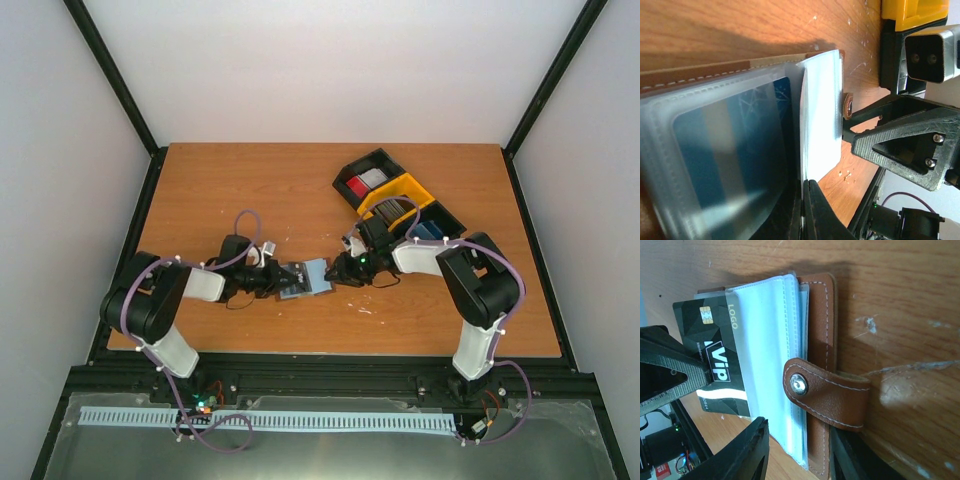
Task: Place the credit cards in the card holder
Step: Insert the credit card into the card holder.
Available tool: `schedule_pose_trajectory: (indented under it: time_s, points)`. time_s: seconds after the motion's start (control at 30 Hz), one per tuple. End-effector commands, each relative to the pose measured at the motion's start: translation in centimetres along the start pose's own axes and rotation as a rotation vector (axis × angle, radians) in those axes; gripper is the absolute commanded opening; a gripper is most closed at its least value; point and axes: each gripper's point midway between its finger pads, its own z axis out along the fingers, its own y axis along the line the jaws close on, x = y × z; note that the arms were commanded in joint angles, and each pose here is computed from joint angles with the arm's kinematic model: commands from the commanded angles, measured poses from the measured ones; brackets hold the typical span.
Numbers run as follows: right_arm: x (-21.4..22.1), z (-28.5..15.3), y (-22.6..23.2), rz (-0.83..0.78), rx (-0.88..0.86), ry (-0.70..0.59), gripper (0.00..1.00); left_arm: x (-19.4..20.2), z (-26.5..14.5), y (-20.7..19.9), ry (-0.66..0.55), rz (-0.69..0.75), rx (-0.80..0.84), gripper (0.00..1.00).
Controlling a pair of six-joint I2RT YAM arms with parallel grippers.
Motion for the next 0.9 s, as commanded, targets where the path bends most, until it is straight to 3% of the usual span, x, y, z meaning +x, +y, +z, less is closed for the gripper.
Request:
schedule_pose_trajectory:
  time_s: [0.0, 0.27, 0.43, 0.6, 0.8, 0.87]
  points:
    - [3.3, 1.8, -3.9, 0.076, 0.129, 0.104, 0.35, -1.1, -0.6, -0.3, -0.06, 0.058, -0.044, 0.01]
    - [3.3, 1.9, -3.8, 0.081, 0.124, 0.105, 0.35, 0.8, 0.7, -0.7, 0.04, 0.031, 0.035, 0.01]
    - [3.3, 1.9, -3.8, 0.083, 0.123, 0.104, 0.35, 2.5, 0.6, -0.5, 0.056, -0.022, 0.063, 0.01]
    - [3.5, 2.1, -3.7, 0.08, 0.116, 0.113, 0.35, 1.7, 1.2, -0.7, 0.05, -0.004, 0.06, 0.01]
    - [3.9, 2.1, -3.5, 0.079, 0.107, 0.125, 0.35, 0.7, 1.0, -1.1, -0.001, -0.023, 0.038, 0.06]
    - [3.9, 2.1, -3.4, 0.077, 0.106, 0.125, 0.35, 0.9, 0.8, -0.8, -0.01, -0.045, 0.01, 0.14]
